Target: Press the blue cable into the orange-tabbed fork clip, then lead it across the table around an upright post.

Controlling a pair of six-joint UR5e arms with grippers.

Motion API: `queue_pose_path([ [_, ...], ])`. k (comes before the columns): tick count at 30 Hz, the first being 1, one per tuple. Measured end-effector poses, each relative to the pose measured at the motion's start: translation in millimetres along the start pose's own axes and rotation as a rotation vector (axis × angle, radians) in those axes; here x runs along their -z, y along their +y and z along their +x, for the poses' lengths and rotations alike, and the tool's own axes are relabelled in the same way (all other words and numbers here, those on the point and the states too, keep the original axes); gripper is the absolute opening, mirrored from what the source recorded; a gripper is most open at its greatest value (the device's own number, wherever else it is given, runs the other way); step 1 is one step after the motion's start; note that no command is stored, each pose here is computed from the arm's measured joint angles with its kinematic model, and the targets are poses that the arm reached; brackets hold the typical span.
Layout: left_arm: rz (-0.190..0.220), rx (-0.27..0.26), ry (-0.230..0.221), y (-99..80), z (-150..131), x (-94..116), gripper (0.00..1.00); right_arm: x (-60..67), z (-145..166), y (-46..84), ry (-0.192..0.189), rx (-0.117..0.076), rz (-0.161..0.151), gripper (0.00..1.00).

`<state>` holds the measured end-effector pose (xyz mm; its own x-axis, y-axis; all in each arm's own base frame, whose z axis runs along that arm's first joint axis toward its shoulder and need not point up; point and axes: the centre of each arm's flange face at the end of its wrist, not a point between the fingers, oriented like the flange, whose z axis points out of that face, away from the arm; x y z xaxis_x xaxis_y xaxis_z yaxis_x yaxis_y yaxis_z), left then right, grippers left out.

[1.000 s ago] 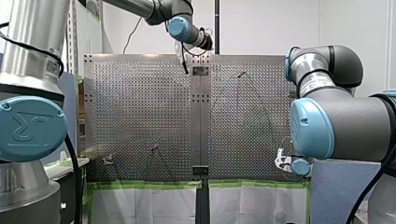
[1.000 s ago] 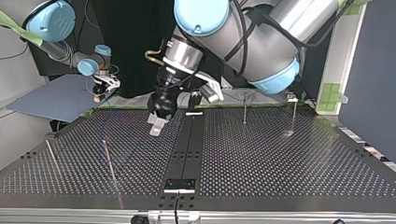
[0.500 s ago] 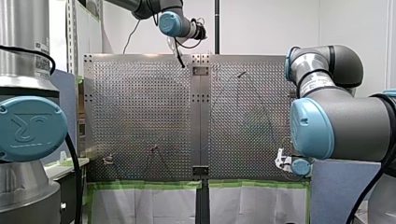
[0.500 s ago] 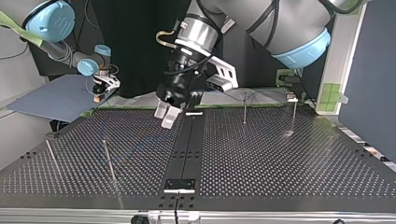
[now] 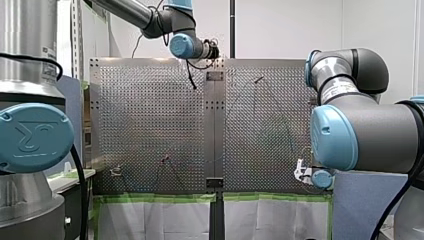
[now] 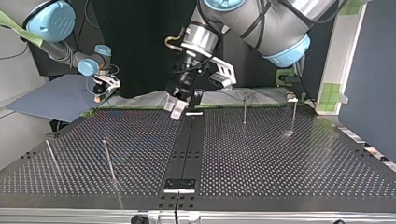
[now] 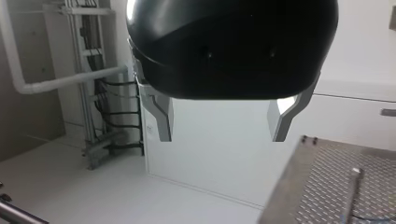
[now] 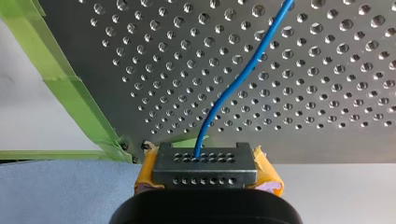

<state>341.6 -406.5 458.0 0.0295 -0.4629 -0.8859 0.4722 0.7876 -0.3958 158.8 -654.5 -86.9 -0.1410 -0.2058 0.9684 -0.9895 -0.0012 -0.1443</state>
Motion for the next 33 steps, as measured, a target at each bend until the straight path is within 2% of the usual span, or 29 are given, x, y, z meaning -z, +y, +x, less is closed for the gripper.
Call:
queue_pose_path([
  [17,-0.011,-0.015,0.002,29.0,49.0,23.4,1.0,0.4,-0.4,-2.3,-0.001,0.003,0.004,0.0],
  [24,-0.041,-0.046,-0.008,44.1,66.2,36.2,1.0,0.5,-0.5,-2.5,-0.001,0.003,0.004,0.0],
  [33,-0.058,-0.073,-0.014,61.1,85.6,52.6,1.0,0.4,-0.5,-2.4,-0.002,0.001,0.005,0.0],
])
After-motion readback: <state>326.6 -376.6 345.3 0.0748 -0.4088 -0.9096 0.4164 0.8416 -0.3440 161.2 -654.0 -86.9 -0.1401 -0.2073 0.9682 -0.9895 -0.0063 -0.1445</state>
